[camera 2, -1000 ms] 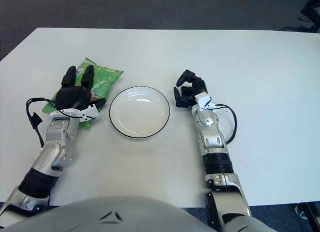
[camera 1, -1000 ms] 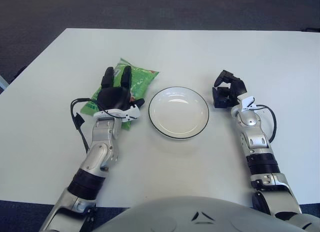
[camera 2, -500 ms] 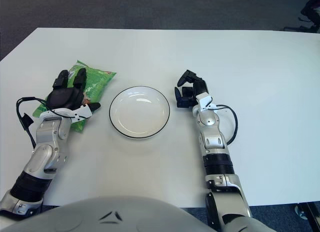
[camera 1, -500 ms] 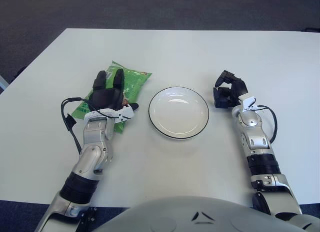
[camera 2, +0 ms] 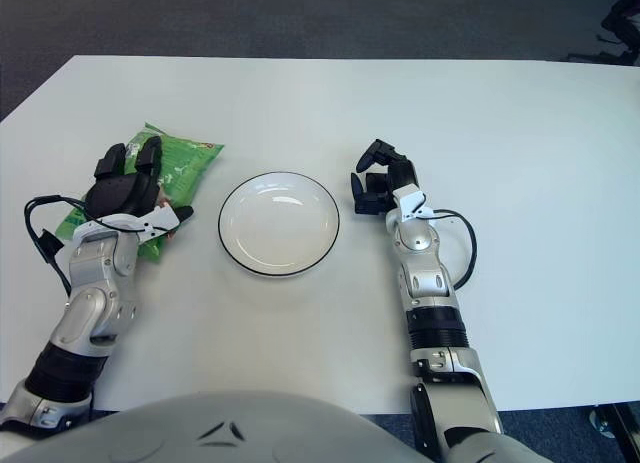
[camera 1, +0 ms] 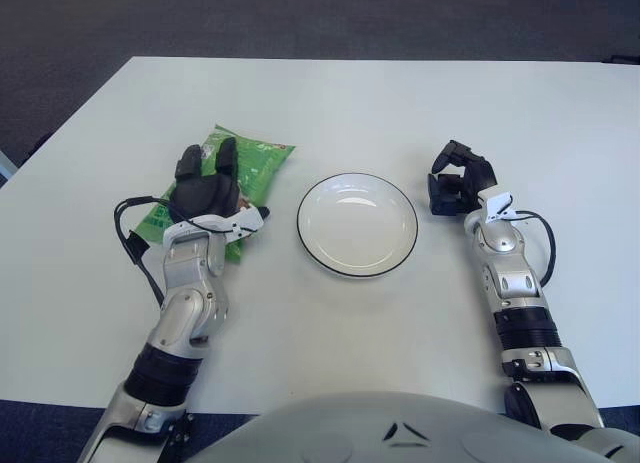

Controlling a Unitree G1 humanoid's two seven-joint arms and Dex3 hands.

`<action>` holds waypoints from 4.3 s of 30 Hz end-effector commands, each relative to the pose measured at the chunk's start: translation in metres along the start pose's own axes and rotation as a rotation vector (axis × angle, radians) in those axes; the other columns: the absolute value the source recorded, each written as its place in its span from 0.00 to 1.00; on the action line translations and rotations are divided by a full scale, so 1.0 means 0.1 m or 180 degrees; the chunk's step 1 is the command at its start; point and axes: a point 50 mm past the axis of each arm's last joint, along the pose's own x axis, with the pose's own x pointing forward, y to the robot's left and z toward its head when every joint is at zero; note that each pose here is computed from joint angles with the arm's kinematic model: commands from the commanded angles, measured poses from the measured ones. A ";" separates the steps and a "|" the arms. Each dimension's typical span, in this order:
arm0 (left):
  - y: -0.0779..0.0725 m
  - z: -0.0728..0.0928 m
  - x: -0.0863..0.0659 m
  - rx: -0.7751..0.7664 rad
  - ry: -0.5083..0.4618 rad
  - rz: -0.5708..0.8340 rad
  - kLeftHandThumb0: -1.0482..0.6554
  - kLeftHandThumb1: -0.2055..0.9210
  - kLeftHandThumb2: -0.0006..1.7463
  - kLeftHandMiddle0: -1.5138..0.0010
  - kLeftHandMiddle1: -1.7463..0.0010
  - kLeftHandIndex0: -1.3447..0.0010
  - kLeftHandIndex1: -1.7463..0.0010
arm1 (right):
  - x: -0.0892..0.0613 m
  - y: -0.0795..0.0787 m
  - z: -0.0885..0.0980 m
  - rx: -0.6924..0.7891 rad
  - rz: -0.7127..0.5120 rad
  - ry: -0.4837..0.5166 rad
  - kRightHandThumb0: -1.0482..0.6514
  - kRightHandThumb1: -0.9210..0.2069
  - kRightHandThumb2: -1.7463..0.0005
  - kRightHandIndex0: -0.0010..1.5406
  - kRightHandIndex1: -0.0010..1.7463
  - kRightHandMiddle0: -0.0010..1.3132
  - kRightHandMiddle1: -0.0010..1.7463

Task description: Put the snack into the plate.

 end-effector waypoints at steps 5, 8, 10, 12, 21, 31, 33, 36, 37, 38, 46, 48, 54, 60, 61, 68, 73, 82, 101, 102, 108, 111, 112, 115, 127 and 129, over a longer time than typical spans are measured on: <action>-0.23 -0.17 0.02 0.0046 0.0252 -0.0287 0.53 0.35 0.66 1.00 0.16 1.00 0.75 | -0.22 0.03 -0.39 -0.0019 0.0035 0.0582 0.31 0.63 0.17 0.86 1.00 0.53 1.00; -0.24 -0.17 0.03 0.0029 0.0270 -0.0289 0.59 0.37 0.69 0.97 0.05 1.00 0.74 | -0.22 0.03 -0.39 -0.0022 0.0028 0.0587 0.31 0.63 0.17 0.86 1.00 0.53 1.00; -0.24 -0.17 0.03 0.0030 0.0268 -0.0297 0.61 0.37 0.71 0.96 0.03 1.00 0.73 | -0.22 0.03 -0.40 -0.0022 0.0024 0.0588 0.31 0.63 0.17 0.86 1.00 0.54 1.00; -0.26 -0.17 0.04 0.0053 0.0241 -0.0303 0.65 0.37 0.73 0.93 0.01 1.00 0.60 | -0.22 0.02 -0.40 -0.0021 0.0019 0.0588 0.31 0.63 0.17 0.86 1.00 0.54 1.00; -0.41 -0.32 0.16 0.0135 -0.0487 -0.0031 0.87 0.40 0.78 0.61 0.01 0.56 0.04 | -0.22 0.02 -0.40 -0.0028 0.0020 0.0587 0.31 0.63 0.17 0.86 1.00 0.54 1.00; -0.46 -0.37 0.16 0.0394 -0.1127 0.0338 0.93 0.32 0.86 0.51 0.01 0.21 0.00 | -0.21 0.01 -0.40 -0.0016 0.0018 0.0598 0.31 0.63 0.17 0.87 1.00 0.54 1.00; -0.47 -0.40 0.17 0.0422 -0.1113 0.0351 0.94 0.31 0.87 0.50 0.01 0.20 0.00 | -0.21 0.01 -0.40 -0.0017 0.0012 0.0605 0.31 0.63 0.17 0.87 1.00 0.54 1.00; -0.48 -0.42 0.18 0.0430 -0.1082 0.0379 0.94 0.29 0.89 0.49 0.00 0.19 0.00 | -0.21 0.01 -0.40 -0.0012 0.0006 0.0613 0.31 0.63 0.17 0.86 1.00 0.54 1.00; -0.47 -0.44 0.19 0.0428 -0.1067 0.0392 0.94 0.28 0.89 0.49 0.00 0.19 0.00 | -0.21 0.01 -0.40 -0.0010 0.0005 0.0613 0.31 0.63 0.17 0.86 1.00 0.54 1.00; -0.45 -0.45 0.19 0.0426 -0.1058 0.0401 0.95 0.27 0.90 0.48 0.00 0.19 0.00 | -0.21 0.01 -0.40 -0.0008 0.0004 0.0612 0.31 0.63 0.17 0.86 1.00 0.54 1.00; -0.02 -0.38 0.14 0.0082 -0.0983 0.0463 0.95 0.26 0.91 0.47 0.00 0.24 0.00 | -0.20 0.02 -0.41 -0.0043 0.0003 0.0617 0.31 0.63 0.17 0.86 1.00 0.54 1.00; 0.01 -0.36 0.14 0.0030 -0.0964 0.0457 0.95 0.26 0.91 0.47 0.00 0.24 0.00 | -0.20 0.02 -0.41 -0.0042 0.0004 0.0619 0.31 0.63 0.17 0.86 1.00 0.54 1.00; 0.18 -0.31 0.15 -0.0138 -0.1069 0.0797 0.95 0.25 0.92 0.47 0.00 0.22 0.00 | -0.20 0.02 -0.41 -0.0032 -0.0001 0.0621 0.31 0.63 0.17 0.86 1.00 0.54 1.00; 0.38 -0.20 0.15 -0.0117 -0.1168 0.1273 0.95 0.25 0.92 0.47 0.00 0.21 0.00 | -0.19 0.02 -0.43 -0.0037 0.0016 0.0626 0.31 0.63 0.17 0.86 1.00 0.54 1.00; 0.40 -0.18 0.14 -0.0139 -0.1208 0.1344 0.95 0.25 0.92 0.47 0.00 0.20 0.00 | -0.19 0.02 -0.43 -0.0035 0.0019 0.0630 0.31 0.63 0.17 0.86 1.00 0.54 1.00; 0.47 -0.12 0.13 -0.0265 -0.1460 0.1652 0.95 0.25 0.92 0.47 0.00 0.19 0.00 | -0.19 0.02 -0.43 -0.0023 0.0022 0.0635 0.31 0.63 0.17 0.86 1.00 0.54 1.00; 0.59 -0.03 0.11 -0.0414 -0.1772 0.1912 0.95 0.26 0.91 0.47 0.00 0.21 0.00 | -0.18 0.02 -0.44 -0.0026 0.0023 0.0639 0.31 0.63 0.17 0.86 1.00 0.54 1.00; 0.72 0.15 0.06 -0.0411 -0.2100 0.2125 0.95 0.26 0.91 0.47 0.00 0.22 0.00 | -0.18 0.03 -0.44 -0.0023 0.0038 0.0634 0.31 0.63 0.17 0.86 1.00 0.54 1.00; 0.89 0.67 -0.19 -0.0429 -0.2857 0.1958 0.95 0.25 0.92 0.46 0.00 0.21 0.00 | -0.17 0.03 -0.45 -0.0055 0.0054 0.0648 0.30 0.64 0.16 0.87 1.00 0.55 1.00; 0.89 0.70 -0.20 -0.0472 -0.2929 0.1889 0.95 0.25 0.92 0.46 0.00 0.21 0.00 | -0.17 0.03 -0.45 -0.0051 0.0057 0.0650 0.30 0.64 0.16 0.87 1.00 0.55 1.00; 0.90 0.82 -0.26 -0.0715 -0.3289 0.1589 0.95 0.25 0.93 0.46 0.00 0.22 0.00 | -0.17 0.03 -0.45 -0.0044 0.0058 0.0650 0.30 0.65 0.16 0.87 1.00 0.55 1.00; 0.86 0.94 -0.27 -0.0895 -0.3518 0.1476 0.95 0.25 0.92 0.47 0.00 0.23 0.00 | -0.17 0.03 -0.44 -0.0056 0.0052 0.0644 0.30 0.65 0.16 0.87 1.00 0.55 1.00; 0.85 0.96 -0.27 -0.0949 -0.3564 0.1459 0.95 0.26 0.92 0.47 0.00 0.23 0.00 | -0.17 0.03 -0.44 -0.0059 0.0053 0.0642 0.30 0.65 0.16 0.87 1.00 0.55 1.00; 0.84 0.98 -0.28 -0.1089 -0.3669 0.1399 0.95 0.26 0.91 0.47 0.00 0.24 0.00 | -0.17 0.03 -0.44 -0.0068 0.0061 0.0633 0.30 0.65 0.16 0.87 1.00 0.55 1.00; 0.75 1.18 -0.27 -0.1698 -0.4069 0.0978 0.94 0.28 0.90 0.48 0.00 0.26 0.00 | -0.17 0.03 -0.45 -0.0141 0.0123 0.0603 0.30 0.64 0.16 0.86 1.00 0.55 1.00; 0.75 1.20 -0.27 -0.1755 -0.4099 0.0958 0.94 0.28 0.90 0.48 0.00 0.27 0.00 | -0.15 0.03 -0.47 -0.0162 0.0123 0.0618 0.30 0.64 0.16 0.86 1.00 0.55 1.00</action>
